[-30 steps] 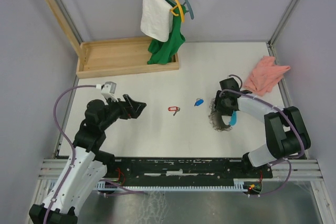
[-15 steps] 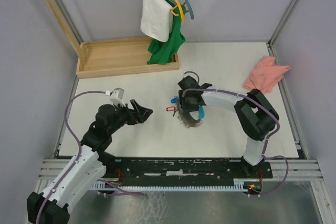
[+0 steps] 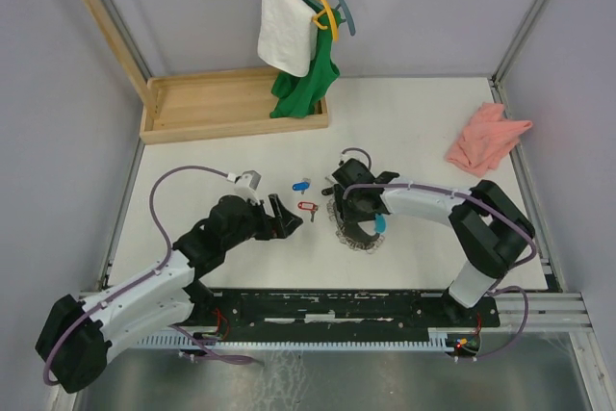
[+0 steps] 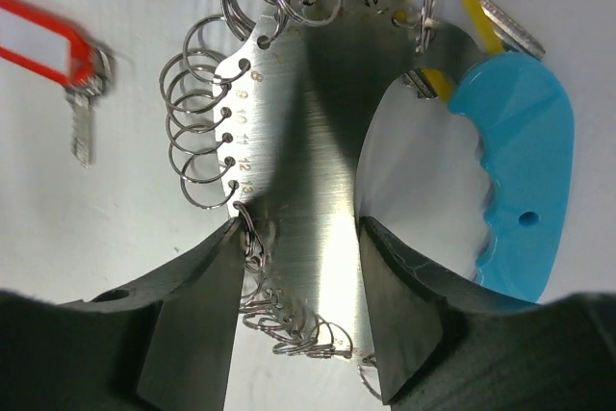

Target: Put the keys on the keyring

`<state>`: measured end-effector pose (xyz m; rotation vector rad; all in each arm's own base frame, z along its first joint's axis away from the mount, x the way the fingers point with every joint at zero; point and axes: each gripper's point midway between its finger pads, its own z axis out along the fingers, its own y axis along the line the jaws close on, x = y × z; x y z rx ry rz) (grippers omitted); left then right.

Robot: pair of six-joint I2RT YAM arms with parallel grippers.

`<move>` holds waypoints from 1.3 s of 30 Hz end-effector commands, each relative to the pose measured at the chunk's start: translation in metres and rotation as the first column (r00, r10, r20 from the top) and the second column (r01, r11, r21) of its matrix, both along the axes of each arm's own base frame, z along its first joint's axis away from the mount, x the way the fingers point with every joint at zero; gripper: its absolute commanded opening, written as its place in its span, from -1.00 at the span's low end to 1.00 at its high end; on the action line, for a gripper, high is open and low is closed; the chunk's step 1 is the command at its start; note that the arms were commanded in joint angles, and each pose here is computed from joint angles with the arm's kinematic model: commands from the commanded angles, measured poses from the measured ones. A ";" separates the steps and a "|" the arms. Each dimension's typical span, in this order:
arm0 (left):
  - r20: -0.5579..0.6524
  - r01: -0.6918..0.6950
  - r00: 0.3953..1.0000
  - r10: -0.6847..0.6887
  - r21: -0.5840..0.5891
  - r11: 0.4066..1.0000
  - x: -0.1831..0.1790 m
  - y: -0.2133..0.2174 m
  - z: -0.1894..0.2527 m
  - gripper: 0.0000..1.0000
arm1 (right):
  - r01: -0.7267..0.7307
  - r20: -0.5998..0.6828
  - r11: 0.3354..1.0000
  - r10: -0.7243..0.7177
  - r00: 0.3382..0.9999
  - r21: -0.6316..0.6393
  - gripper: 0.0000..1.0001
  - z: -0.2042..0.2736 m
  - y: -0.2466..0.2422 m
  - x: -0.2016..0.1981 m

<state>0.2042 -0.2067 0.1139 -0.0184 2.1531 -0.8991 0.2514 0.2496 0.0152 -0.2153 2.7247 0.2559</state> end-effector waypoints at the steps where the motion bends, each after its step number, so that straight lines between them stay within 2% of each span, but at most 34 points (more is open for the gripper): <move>1: 0.031 -0.028 0.999 0.029 -0.049 0.998 0.009 -0.019 0.010 0.85 | -0.017 -0.083 0.992 0.006 0.997 -0.124 0.21 -0.018 -0.048 -0.040; 9: 0.019 0.034 0.999 -0.033 -0.087 0.996 0.006 -0.048 0.000 0.81 | -0.093 0.098 0.995 0.095 0.991 -0.025 0.55 0.047 -0.048 -0.033; 12: 0.020 0.039 0.999 -0.037 -0.120 0.992 0.008 -0.054 -0.002 0.78 | -0.138 0.150 0.990 0.140 0.979 -0.027 0.57 0.065 -0.045 -0.025; 17: 0.022 0.029 0.999 -0.026 -0.141 0.990 0.013 -0.058 -0.005 0.62 | -0.196 0.194 0.979 0.202 0.960 -0.047 0.45 0.079 -0.038 -0.011; 23: 0.007 0.018 1.000 -0.018 -0.109 0.994 0.025 -0.054 -0.016 0.53 | -0.226 0.203 0.971 0.236 0.950 -0.075 0.10 0.076 -0.023 0.011; 27: -0.013 0.001 1.000 -0.003 -0.122 0.993 0.033 -0.045 -0.023 0.44 | -0.258 0.158 0.962 0.270 0.950 -0.093 -0.11 0.064 -0.007 0.023; 39: -0.002 -0.032 0.999 0.032 -0.026 0.999 0.032 -0.023 -0.039 0.43 | -0.324 0.090 0.925 0.346 0.934 -0.197 -0.18 0.041 0.021 0.040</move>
